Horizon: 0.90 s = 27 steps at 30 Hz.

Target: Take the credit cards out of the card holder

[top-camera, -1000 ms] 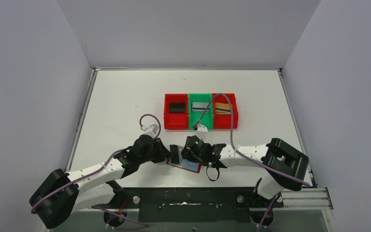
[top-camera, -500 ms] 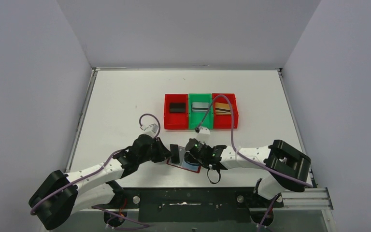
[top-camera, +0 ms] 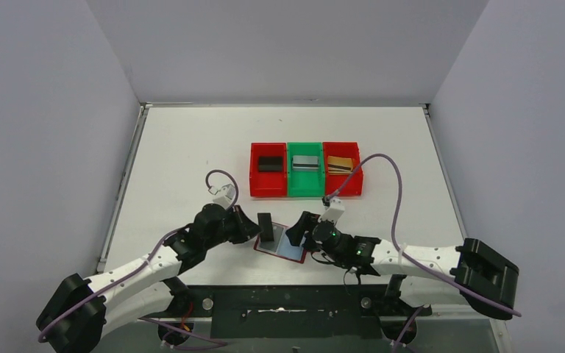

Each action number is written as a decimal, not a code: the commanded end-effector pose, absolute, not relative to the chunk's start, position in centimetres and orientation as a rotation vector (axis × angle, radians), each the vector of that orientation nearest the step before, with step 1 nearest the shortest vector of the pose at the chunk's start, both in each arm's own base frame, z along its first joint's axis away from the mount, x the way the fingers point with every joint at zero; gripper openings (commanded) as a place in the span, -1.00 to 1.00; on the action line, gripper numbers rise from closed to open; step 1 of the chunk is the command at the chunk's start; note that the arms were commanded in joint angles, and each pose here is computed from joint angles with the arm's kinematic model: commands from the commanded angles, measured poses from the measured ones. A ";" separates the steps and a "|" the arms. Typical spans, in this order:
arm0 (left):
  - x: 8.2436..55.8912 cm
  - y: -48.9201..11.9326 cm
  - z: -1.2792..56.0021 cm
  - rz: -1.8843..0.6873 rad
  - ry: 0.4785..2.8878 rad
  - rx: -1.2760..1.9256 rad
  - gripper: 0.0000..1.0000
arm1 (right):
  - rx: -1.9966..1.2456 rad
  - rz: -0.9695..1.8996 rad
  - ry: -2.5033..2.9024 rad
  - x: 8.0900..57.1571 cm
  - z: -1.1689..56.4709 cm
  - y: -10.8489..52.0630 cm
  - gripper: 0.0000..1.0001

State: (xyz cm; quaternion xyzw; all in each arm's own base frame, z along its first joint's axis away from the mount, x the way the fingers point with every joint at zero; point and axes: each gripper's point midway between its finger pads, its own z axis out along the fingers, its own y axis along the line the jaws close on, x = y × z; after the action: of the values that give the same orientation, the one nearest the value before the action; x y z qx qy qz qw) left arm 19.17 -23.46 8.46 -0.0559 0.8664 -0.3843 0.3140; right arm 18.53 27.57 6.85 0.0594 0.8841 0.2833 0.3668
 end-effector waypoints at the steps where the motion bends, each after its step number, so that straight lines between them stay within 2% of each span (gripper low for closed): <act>1: 20.0 -23.7 11.2 -1.059 2.185 -0.131 -1.00 | 0.216 0.938 2.066 19.3 10.3 27.8 0.45; 4: 20.1 -23.4 12.0 -1.070 2.151 -0.137 -1.00 | 0.228 0.959 2.004 19.6 11.0 27.0 0.62; 15: 19.2 -23.6 14.8 -1.240 1.982 -0.128 -1.00 | 0.184 1.155 1.819 18.8 13.8 26.9 0.85; 22: 17.6 -24.7 16.5 -1.427 1.892 -0.067 -1.00 | 0.117 1.303 1.759 17.9 15.7 27.9 0.81; 27: 16.5 -26.1 18.1 -1.543 1.867 0.025 -1.00 | 0.011 1.450 1.706 17.2 17.6 29.1 0.66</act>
State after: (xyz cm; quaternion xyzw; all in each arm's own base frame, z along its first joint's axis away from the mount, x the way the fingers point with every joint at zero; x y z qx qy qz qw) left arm 17.20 -24.41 13.30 -0.0356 0.7788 -0.5240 0.3428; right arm 18.02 27.63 13.39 0.0471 0.7441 0.5054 0.4344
